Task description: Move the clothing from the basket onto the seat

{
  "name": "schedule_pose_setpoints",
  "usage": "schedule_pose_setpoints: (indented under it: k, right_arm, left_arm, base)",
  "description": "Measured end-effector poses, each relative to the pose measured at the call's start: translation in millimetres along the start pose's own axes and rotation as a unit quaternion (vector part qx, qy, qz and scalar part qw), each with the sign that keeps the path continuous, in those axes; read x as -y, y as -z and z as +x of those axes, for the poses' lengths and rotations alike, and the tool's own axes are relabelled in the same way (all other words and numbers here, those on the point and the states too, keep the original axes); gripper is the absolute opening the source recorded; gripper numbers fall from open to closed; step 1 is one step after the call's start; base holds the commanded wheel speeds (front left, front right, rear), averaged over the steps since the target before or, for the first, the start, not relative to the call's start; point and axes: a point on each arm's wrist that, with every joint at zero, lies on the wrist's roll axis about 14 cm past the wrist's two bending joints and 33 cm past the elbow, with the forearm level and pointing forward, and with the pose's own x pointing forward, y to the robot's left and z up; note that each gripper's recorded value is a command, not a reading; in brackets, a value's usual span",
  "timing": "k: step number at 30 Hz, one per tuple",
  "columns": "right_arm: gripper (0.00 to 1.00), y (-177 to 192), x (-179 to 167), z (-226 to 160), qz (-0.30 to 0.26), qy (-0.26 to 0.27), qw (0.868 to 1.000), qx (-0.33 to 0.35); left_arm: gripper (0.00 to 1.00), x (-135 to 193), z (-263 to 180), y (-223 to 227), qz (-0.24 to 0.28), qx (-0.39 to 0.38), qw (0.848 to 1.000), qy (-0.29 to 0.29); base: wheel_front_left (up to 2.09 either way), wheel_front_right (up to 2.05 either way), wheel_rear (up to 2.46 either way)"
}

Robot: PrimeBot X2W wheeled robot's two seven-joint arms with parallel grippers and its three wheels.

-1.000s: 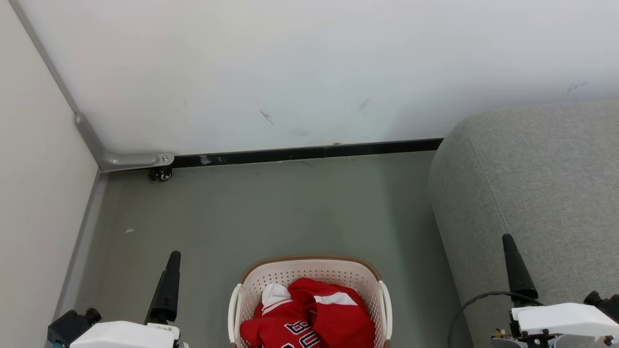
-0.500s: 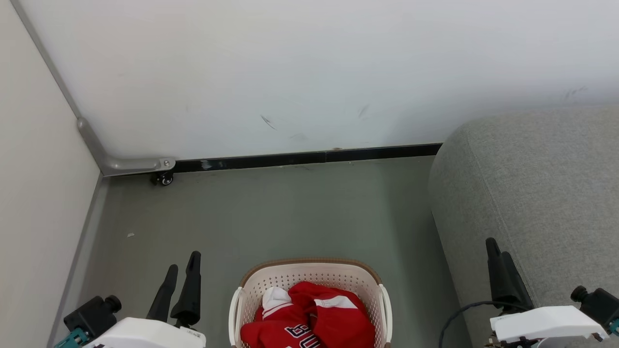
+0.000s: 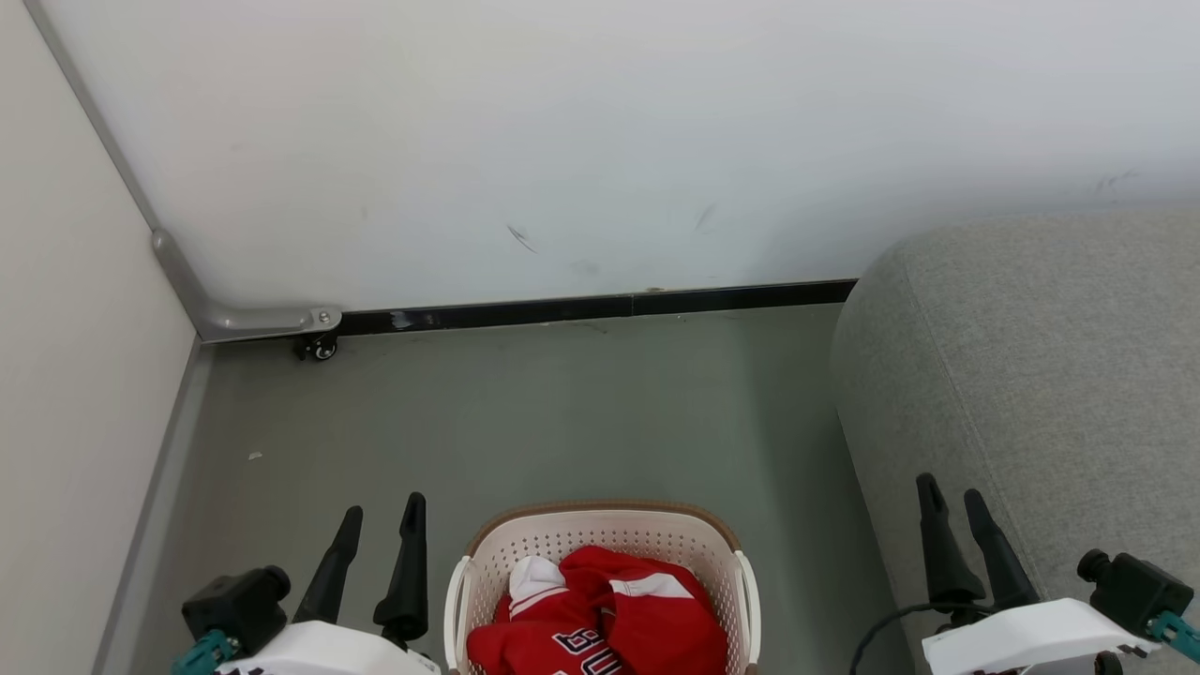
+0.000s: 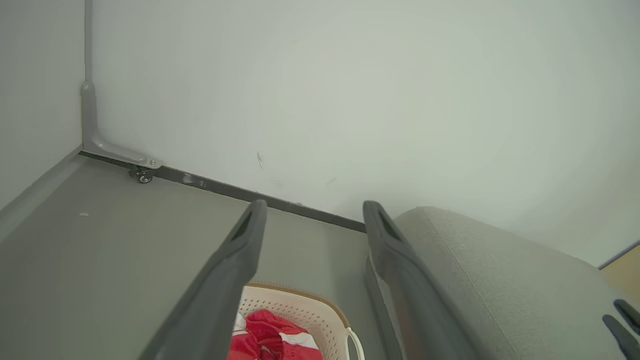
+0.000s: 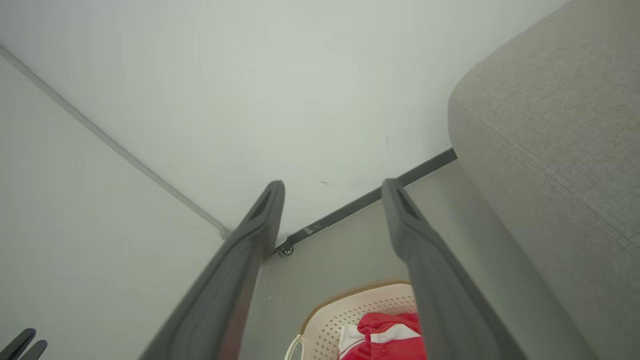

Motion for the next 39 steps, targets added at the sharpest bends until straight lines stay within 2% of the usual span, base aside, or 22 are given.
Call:
schedule_pose_setpoints:
  k: [9, 20, 31, 39]
  right_arm:
    - [1.00, 4, -2, 0, -0.060, -0.007, 0.998, -0.003]
    - [1.00, 11, -4, -1, -0.148, -0.019, 0.989, -0.009]
    - [1.00, 13, -7, -2, -0.220, -0.034, 0.975, -0.004]
    - [1.00, 16, -5, -3, -0.217, -0.030, 0.976, -0.009]
  left_arm:
    - [1.00, 6, -1, 5, 0.072, 0.000, 0.997, 0.008]
    - [1.00, 3, -3, 12, 0.162, 0.006, 0.987, -0.003]
    - [1.00, 1, -6, 21, 0.223, 0.006, 0.975, -0.005]
    - [1.00, -1, -5, 25, 0.230, -0.001, 0.973, -0.007]
  base:
    - [0.00, 0.00, 0.00]
    - [0.00, 0.00, 0.00]
    - [0.00, 0.00, 0.00]
    - [0.00, 0.00, 0.00]
